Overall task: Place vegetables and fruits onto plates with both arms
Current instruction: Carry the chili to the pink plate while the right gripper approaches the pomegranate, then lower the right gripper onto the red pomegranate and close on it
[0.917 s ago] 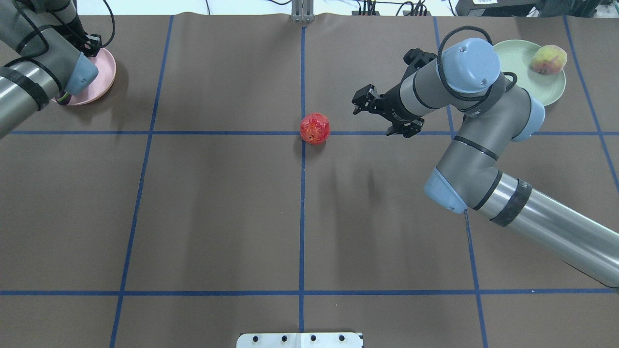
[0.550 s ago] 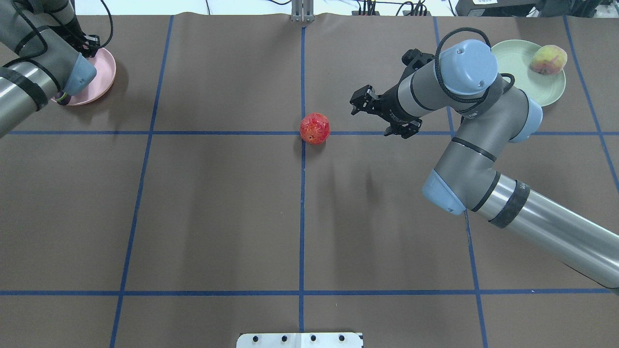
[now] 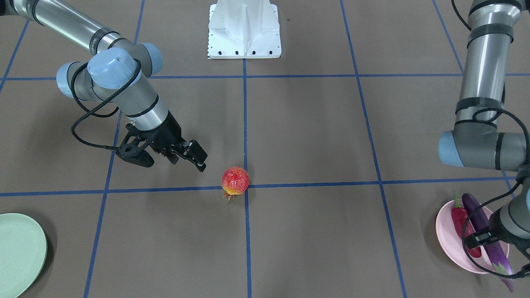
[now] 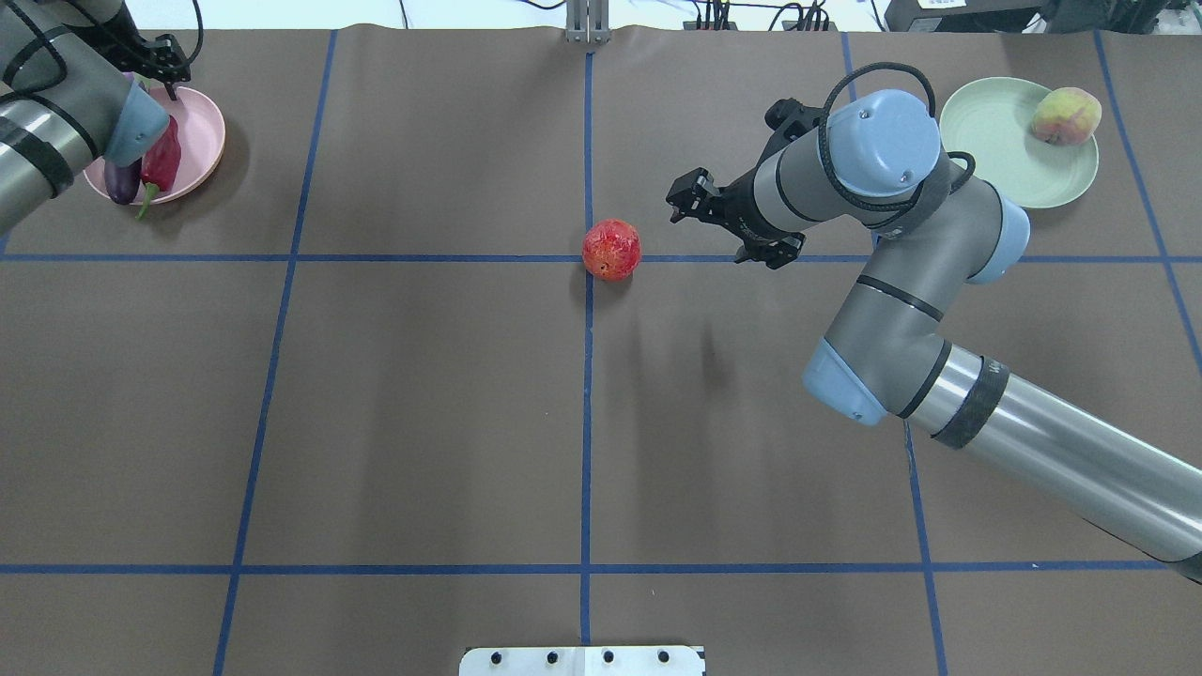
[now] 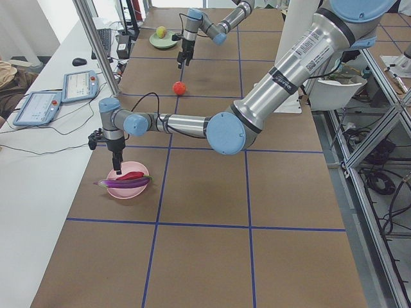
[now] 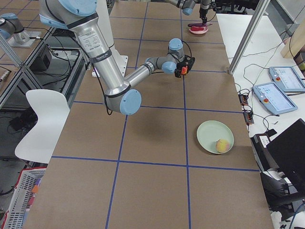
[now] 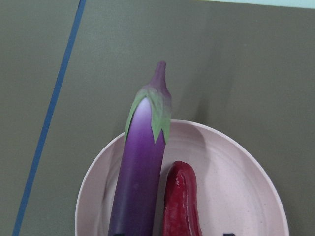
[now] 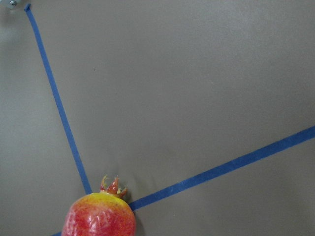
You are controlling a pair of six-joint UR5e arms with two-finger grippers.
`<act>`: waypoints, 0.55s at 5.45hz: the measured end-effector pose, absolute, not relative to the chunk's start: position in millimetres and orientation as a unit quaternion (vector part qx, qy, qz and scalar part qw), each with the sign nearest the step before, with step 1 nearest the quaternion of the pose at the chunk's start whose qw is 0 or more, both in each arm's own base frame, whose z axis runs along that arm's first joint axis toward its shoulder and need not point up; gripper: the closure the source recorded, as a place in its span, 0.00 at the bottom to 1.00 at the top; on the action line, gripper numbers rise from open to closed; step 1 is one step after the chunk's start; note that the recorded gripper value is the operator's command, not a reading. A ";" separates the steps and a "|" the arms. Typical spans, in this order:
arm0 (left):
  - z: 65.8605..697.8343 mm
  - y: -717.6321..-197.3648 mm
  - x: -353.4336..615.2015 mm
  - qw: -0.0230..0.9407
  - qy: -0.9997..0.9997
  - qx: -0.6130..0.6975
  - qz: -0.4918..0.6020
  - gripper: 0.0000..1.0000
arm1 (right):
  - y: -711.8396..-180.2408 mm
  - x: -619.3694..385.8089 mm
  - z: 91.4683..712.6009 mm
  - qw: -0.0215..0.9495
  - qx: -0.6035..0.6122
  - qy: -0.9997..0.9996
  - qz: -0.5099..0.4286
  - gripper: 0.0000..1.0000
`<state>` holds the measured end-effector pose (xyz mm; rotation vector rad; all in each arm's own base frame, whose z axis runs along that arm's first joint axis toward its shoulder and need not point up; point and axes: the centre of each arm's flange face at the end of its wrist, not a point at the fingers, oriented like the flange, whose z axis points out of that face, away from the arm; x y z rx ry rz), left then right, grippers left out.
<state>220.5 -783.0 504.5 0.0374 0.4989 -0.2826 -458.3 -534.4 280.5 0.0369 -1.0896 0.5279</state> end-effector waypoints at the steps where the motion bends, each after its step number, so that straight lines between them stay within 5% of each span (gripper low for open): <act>1: 488.5 -784.3 217.6 0.955 0.262 0.022 -0.138 0.00 | -534.6 -464.2 278.4 0.823 0.019 -0.511 0.248 0.00; 3: 456.3 -780.6 221.0 0.944 0.302 0.021 -0.131 0.00 | -533.2 -494.2 263.8 0.818 0.024 -0.509 0.266 0.00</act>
